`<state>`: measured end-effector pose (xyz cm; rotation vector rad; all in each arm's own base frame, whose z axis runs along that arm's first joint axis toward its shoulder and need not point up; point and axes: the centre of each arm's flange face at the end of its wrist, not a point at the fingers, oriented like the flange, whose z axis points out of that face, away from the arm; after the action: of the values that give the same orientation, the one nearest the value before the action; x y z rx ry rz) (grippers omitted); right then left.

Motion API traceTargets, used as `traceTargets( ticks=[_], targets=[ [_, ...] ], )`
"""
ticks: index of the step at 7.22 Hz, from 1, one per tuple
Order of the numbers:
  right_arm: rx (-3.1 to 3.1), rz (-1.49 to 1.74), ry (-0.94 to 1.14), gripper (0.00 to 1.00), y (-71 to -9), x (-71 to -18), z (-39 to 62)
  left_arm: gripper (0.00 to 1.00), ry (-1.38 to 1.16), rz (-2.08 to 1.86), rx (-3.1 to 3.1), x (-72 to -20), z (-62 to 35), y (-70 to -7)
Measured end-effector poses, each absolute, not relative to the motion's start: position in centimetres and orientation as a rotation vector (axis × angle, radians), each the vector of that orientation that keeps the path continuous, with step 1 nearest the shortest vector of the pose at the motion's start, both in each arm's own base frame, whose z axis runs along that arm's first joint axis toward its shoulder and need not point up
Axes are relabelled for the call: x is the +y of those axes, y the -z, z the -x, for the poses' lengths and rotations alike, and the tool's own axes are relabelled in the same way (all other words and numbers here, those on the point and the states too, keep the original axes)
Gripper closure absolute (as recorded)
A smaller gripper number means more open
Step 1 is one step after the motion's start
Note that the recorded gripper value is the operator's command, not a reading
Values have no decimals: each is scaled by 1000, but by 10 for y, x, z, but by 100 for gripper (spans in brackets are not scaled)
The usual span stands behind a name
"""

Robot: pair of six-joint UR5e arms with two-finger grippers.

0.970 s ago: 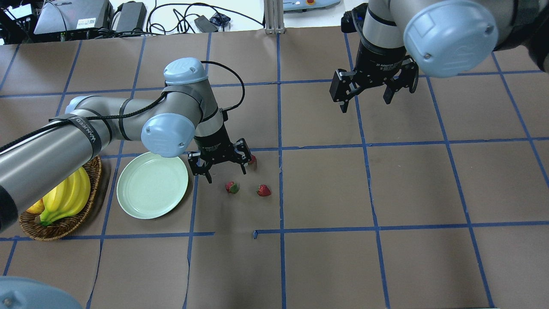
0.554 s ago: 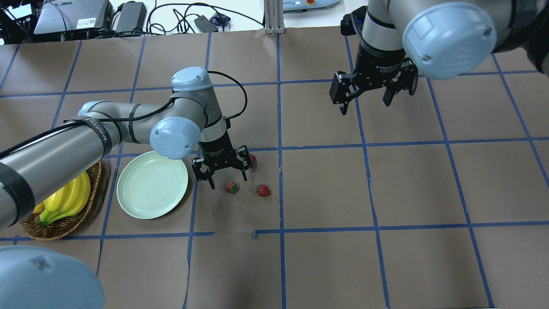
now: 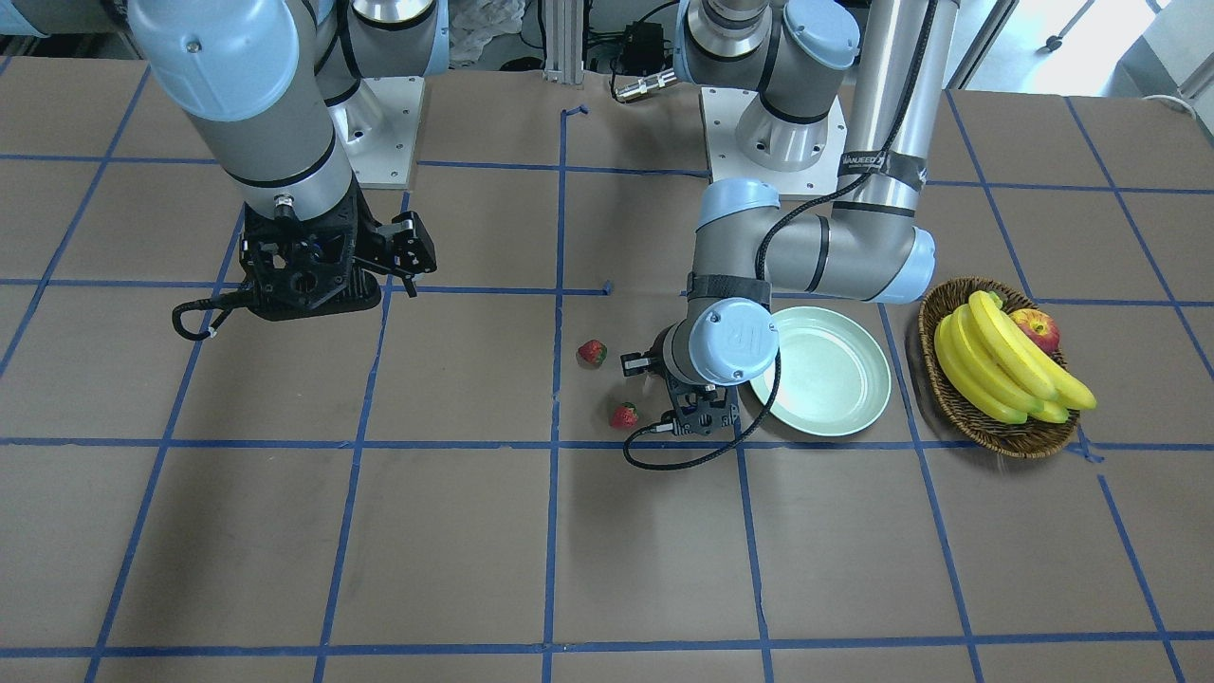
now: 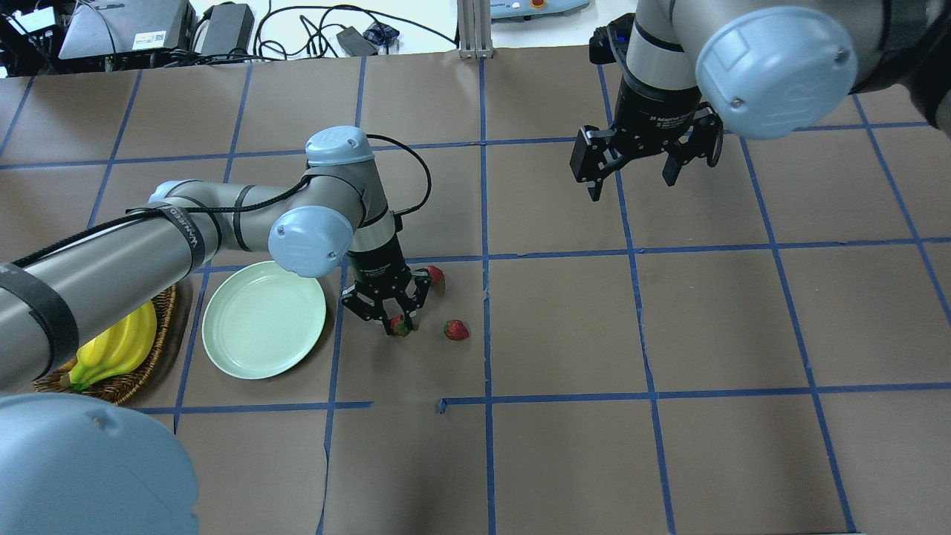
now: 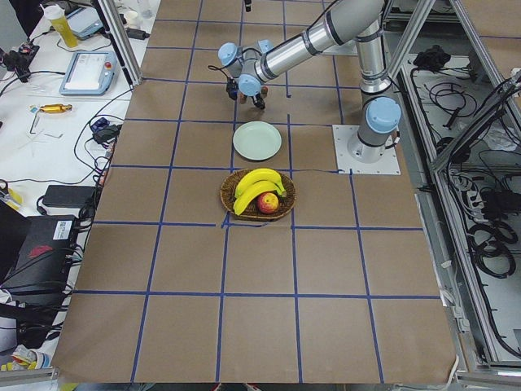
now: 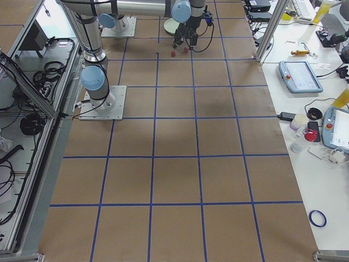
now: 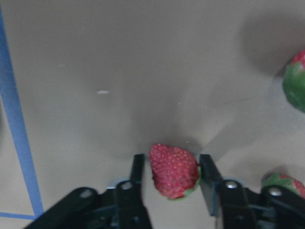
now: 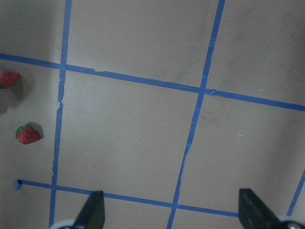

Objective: Collect all strawberries into plate
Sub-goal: 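Close the left gripper on the strawberry beside the plate, then lower the strawberry onto the plate and open the left gripper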

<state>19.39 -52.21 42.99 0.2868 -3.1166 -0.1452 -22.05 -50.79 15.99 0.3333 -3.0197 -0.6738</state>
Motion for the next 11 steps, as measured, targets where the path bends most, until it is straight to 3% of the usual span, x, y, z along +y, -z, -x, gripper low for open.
traceTargets(
  ticks=[5,7,8,9,10,11],
  targets=[
    [-3115,-288,147,0,-429,-521,-195,100,658,8,-3191,-543,153,-246],
    [-3115,-289,149,0,-428,-521,-199,100,732,98,-3165,-550,88,-239],
    [-3116,-289,151,0,-427,-521,-200,93,788,134,-3163,-549,62,-225],
    [-3117,-289,153,0,-427,-521,-200,18,818,153,-3166,-549,46,-210],
    [-3116,-289,154,0,-426,-521,-200,1,818,157,-3170,-551,39,-194],
    [-3115,-288,156,0,-426,-521,-200,0,803,157,-3174,-553,37,-186]
  ],
)
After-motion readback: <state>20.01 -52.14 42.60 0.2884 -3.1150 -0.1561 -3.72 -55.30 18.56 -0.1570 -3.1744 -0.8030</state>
